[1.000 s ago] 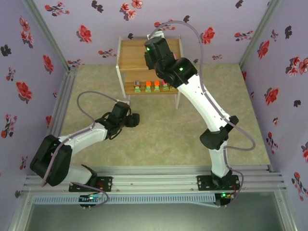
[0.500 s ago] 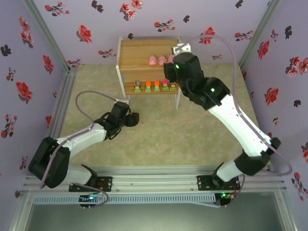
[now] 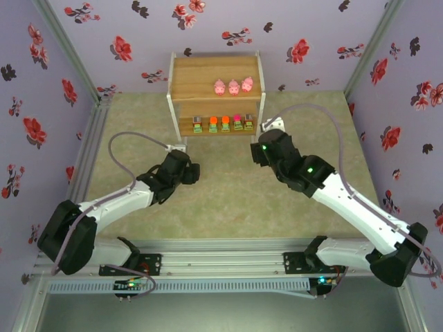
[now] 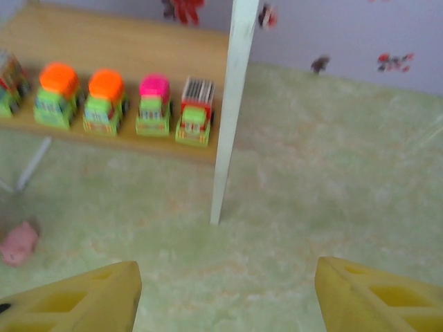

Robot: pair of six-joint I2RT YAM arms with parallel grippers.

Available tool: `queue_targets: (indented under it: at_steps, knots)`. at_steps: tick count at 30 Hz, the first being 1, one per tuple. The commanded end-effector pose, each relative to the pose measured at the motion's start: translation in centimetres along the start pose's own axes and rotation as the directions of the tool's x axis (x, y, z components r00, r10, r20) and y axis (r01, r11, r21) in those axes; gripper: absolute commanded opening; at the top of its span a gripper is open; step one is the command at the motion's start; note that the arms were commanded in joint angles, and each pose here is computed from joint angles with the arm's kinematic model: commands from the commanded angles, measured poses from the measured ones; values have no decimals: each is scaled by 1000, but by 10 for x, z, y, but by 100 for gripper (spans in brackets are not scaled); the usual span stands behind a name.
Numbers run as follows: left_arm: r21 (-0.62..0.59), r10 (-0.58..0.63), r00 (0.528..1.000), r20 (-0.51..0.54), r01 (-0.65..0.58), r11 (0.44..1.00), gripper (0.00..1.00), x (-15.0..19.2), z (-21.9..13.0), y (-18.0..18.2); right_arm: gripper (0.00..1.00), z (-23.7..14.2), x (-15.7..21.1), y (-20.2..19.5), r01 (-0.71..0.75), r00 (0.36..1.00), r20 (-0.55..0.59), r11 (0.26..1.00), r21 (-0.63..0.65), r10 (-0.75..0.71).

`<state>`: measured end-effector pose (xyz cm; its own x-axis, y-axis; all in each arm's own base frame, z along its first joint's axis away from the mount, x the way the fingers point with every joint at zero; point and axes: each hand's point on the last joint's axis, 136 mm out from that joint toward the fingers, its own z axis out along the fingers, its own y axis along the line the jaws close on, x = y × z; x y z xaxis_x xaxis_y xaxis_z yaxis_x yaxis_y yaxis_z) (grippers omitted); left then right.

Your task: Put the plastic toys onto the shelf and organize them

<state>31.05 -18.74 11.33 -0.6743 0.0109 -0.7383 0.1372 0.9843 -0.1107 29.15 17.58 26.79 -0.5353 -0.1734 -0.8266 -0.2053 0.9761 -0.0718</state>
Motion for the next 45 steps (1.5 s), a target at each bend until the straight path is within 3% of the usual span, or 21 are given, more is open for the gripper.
queue_targets:
  at_steps: [1, 12, 22, 45]
  knots:
    - [-97, -22, 1000, -6, 21, 995, 76, 9, -1, 17, 55, 14, 14, 14, -70, 997, -22, 995, -66, 68]
    - [-191, -73, 996, -47, 63, 980, 74, 20, 0, 34, 55, 61, 73, 40, -108, 987, -133, 988, -113, 93]
    - [-237, -85, 988, -132, 52, 970, 73, 33, 30, 37, 55, 71, 96, 51, -138, 977, -182, 979, -152, 110]
    - [-220, -80, 978, -191, 36, 975, 65, 39, 65, 36, 56, 83, 121, 59, -137, 965, -244, 976, -167, 94]
